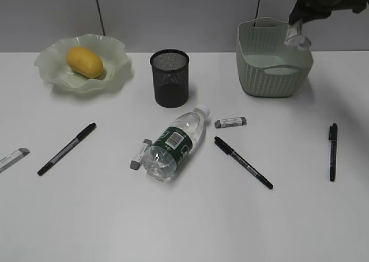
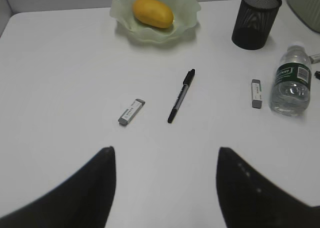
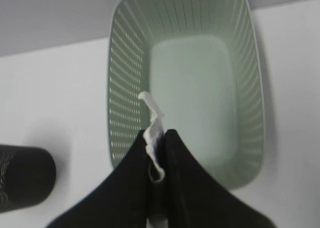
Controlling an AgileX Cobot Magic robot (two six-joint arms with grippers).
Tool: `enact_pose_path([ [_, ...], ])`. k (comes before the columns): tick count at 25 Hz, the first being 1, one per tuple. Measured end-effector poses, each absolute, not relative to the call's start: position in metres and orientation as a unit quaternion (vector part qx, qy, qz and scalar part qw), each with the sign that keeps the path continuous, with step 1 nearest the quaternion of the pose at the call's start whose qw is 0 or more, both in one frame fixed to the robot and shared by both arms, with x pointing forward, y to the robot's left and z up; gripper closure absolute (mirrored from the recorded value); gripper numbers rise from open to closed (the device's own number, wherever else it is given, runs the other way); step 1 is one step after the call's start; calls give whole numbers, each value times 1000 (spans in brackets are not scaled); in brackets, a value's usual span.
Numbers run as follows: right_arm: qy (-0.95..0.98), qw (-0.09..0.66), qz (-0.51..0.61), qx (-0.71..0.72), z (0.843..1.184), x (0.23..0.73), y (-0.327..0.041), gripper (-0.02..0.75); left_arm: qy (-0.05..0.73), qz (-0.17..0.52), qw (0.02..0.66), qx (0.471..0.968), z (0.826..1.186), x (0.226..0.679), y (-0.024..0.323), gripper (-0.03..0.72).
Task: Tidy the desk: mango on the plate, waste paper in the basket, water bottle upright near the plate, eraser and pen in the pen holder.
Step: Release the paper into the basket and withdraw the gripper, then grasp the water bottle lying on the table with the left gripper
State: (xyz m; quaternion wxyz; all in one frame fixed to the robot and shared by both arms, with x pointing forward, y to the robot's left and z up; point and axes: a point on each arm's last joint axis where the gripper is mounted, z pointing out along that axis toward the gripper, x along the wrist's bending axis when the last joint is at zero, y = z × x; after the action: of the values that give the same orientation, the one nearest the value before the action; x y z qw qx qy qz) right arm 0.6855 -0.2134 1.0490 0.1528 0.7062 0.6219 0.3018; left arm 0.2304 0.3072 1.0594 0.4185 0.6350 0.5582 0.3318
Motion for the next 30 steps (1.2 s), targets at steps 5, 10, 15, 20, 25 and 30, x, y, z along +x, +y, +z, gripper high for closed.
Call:
enact_pose_path([
  [5,602,212,366,677,1051,703,-213,667,558,332,418,635,1059,230,307,209],
  [10,598,232,382,666,1019,723,-210,650,558,332,418,635,1059,230,307,209],
  [15,599,232,380,665,996,732,-209,413,558,332,418,635,1059,230,307,209],
  [20,596,239,389,661,997,733,-209,151,558,332,418,635,1059,230,307,209],
  [25,606,229,369,666,994,730,-209,139,558,332,418,635,1059,230,307,209],
  [30,658,182,275,677,998,709,-213,148,558,332,418,635,1059,230,307,209],
])
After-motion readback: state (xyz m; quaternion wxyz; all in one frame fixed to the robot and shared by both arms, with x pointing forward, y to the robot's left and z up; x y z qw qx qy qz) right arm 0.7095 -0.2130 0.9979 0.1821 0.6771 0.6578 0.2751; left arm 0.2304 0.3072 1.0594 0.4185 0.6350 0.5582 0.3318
